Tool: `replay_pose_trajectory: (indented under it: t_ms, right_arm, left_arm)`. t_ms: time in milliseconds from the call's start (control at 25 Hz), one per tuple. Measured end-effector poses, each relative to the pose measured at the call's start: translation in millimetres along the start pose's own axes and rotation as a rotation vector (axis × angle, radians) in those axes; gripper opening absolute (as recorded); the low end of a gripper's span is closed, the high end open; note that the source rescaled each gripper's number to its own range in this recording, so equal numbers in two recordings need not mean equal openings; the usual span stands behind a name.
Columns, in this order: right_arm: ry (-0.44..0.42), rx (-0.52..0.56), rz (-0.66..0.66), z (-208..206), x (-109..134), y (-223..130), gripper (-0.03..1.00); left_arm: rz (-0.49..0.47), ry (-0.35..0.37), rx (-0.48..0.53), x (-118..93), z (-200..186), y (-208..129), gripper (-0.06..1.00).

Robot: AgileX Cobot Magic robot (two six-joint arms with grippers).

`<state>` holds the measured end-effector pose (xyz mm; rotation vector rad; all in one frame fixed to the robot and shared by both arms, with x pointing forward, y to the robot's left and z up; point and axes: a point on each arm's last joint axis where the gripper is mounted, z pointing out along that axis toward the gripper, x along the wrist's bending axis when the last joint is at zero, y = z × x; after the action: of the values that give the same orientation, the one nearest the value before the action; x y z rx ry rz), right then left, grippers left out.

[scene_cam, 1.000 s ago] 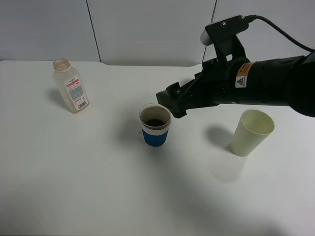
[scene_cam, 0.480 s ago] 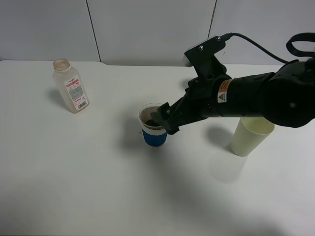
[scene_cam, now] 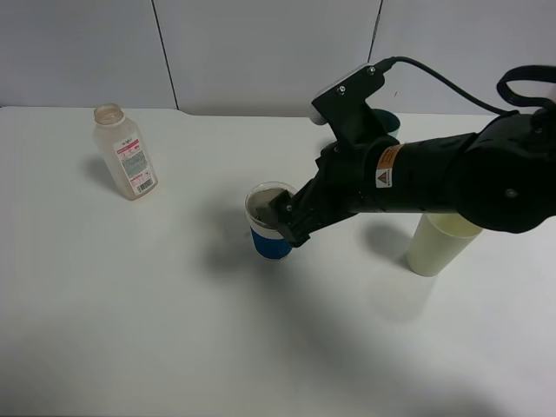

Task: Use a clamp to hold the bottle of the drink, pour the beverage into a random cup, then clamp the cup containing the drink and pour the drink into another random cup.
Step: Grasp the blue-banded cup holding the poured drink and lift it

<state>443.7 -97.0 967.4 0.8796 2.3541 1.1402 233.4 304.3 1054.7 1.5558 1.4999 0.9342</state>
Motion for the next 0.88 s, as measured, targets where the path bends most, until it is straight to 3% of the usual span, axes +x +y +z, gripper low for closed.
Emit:
replay_pose_trajectory:
  t_ms: [240,600,880]
  right_arm:
    - [0.019,0.000,-0.008,3.2,7.6,-1.1,1.00]
    - [0.000,0.107,-0.006,36.4,7.7,-28.5,1.00]
    - [-0.021,0.131,0.012,51.6,6.9,-41.1,1.00]
  left_arm:
    - [0.000,0.000,0.000,0.0,0.0,0.0,1.00]
    - [0.000,0.000,0.000,0.0,0.0,0.0,1.00]
    - [0.000,0.000,0.000,0.0,0.0,0.0,1.00]
